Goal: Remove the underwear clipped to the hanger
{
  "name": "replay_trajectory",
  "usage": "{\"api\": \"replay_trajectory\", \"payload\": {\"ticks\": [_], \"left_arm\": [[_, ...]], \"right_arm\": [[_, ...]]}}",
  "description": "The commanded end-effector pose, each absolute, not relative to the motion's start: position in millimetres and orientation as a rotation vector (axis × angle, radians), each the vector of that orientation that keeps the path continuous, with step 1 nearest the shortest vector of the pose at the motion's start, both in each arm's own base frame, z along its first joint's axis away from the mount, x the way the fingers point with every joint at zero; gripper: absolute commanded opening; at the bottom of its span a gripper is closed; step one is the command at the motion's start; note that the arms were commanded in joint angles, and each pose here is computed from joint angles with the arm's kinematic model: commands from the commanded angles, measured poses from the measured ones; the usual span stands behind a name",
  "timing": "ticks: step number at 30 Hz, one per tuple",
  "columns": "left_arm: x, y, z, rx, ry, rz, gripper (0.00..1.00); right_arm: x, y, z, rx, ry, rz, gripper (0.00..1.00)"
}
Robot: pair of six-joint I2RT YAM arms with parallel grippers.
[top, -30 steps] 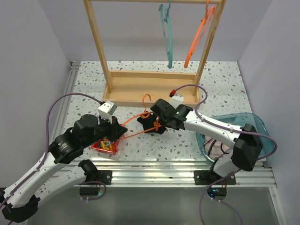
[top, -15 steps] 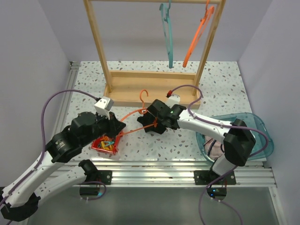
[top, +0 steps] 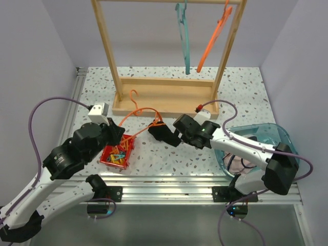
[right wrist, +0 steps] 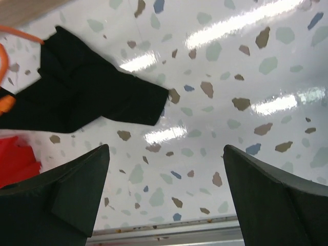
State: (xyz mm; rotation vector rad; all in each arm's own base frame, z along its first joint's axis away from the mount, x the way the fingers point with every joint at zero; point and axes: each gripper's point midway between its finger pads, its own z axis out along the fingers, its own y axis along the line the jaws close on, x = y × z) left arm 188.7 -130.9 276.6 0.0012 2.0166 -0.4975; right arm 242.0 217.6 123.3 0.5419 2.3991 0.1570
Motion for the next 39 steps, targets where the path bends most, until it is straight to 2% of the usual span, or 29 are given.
{"api": "replay_trajectory", "payload": {"ticks": [1, 3, 8, 13, 18, 22, 28, 31, 32, 35, 36, 38, 39], "left_arm": [[198, -121, 299, -0.124, 1.939, -0.495, 0.0], [199, -127, 299, -0.099, 1.934, -0.511, 0.0], [195, -140, 291, -0.007, 1.959, -0.549, 0.0], [185, -142, 284, 0.04, 1.954, -0.598, 0.0], [177, -146, 282, 0.091, 1.949, -0.643, 0.0], [172, -147, 286, 0.117, 1.93, -0.674, 0.0], [168, -140, 290, 0.116, 1.921, -0.667, 0.0], [166, -136, 291, 0.101, 1.92, -0.656, 0.0], [166, -135, 291, 0.097, 1.92, -0.654, 0.0], [165, -131, 292, 0.084, 1.914, -0.651, 0.0], [166, -131, 293, 0.081, 1.91, -0.65, 0.0], [167, -130, 294, 0.076, 1.906, -0.644, 0.0], [167, -130, 294, 0.075, 1.904, -0.643, 0.0]], "right_arm": [[222, 226, 116, 0.557, 2.477, 0.296, 0.96], [217, 237, 118, 0.522, 2.491, 0.398, 0.96], [224, 285, 165, 0.499, 2.324, 0.96, 0.98], [243, 313, 187, 0.65, 2.203, 1.424, 0.99], [266, 337, 176, 0.78, 2.2, 1.669, 0.99], [282, 365, 194, 0.751, 2.137, 1.899, 0.99], [285, 378, 190, 0.741, 2.215, 1.922, 0.97], [283, 381, 190, 0.717, 2.239, 1.941, 0.85], [280, 382, 189, 0.709, 2.256, 1.953, 0.7], [274, 381, 182, 0.726, 2.287, 1.962, 0.48], [270, 380, 177, 0.726, 2.314, 1.959, 0.35], [267, 379, 169, 0.742, 2.349, 1.947, 0.25], [263, 379, 165, 0.748, 2.37, 1.949, 0.09]]}}
